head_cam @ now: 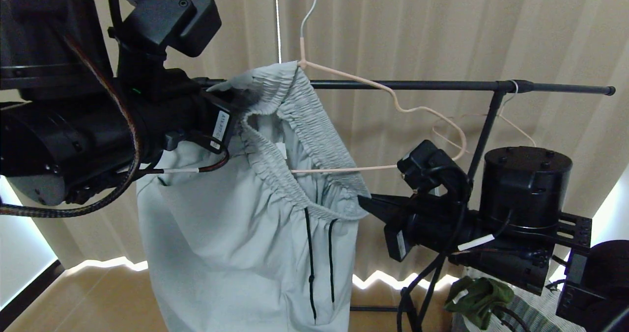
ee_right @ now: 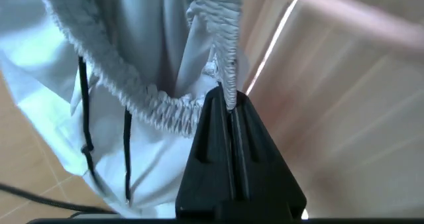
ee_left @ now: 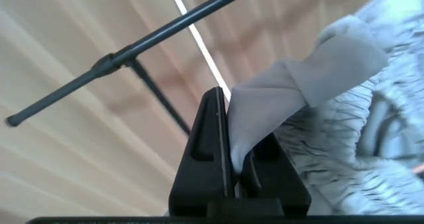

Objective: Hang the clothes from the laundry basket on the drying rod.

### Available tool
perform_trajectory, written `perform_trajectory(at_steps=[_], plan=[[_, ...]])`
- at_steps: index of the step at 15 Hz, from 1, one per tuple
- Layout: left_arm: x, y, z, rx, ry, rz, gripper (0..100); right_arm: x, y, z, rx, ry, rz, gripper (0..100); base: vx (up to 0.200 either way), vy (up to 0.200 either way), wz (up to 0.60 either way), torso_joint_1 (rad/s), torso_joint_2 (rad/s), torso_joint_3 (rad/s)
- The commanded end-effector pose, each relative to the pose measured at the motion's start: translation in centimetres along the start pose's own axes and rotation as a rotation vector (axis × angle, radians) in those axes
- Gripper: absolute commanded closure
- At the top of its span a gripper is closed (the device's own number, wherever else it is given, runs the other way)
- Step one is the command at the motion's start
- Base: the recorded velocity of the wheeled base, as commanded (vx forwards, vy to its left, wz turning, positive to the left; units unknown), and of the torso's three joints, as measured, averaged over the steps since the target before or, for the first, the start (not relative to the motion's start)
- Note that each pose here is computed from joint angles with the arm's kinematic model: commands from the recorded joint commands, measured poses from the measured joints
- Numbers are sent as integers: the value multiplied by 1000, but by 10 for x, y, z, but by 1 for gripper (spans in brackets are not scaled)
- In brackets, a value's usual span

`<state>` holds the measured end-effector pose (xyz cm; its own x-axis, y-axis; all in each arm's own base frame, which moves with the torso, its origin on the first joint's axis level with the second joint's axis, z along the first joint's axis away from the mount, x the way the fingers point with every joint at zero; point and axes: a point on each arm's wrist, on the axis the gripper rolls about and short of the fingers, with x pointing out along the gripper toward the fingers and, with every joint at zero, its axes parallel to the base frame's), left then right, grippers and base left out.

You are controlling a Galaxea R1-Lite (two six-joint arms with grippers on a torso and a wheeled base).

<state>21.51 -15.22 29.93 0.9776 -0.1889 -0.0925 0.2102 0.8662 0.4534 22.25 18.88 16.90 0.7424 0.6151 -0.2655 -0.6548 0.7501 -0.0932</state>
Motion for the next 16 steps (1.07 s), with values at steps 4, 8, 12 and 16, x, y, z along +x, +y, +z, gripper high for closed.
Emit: perform_trajectory(at_steps=[4, 8, 12, 16], plan=[[4, 17, -10, 62, 40, 65, 100, -22, -33, 12, 24, -60, -117, 100, 0, 0, 0, 0, 0, 0], [5, 21, -16, 102, 62, 81, 100, -25, -52, 11, 37, -54, -187, 100, 0, 0, 0, 0, 0, 0], [7, 32, -37, 205, 100, 139, 100, -26, -57, 11, 40, -55, -205, 100, 0, 0, 0, 0, 0, 0], [14, 42, -61, 302, 125, 215, 100, -25, -59, 18, 35, -74, -206, 100, 0, 0, 0, 0, 0, 0]])
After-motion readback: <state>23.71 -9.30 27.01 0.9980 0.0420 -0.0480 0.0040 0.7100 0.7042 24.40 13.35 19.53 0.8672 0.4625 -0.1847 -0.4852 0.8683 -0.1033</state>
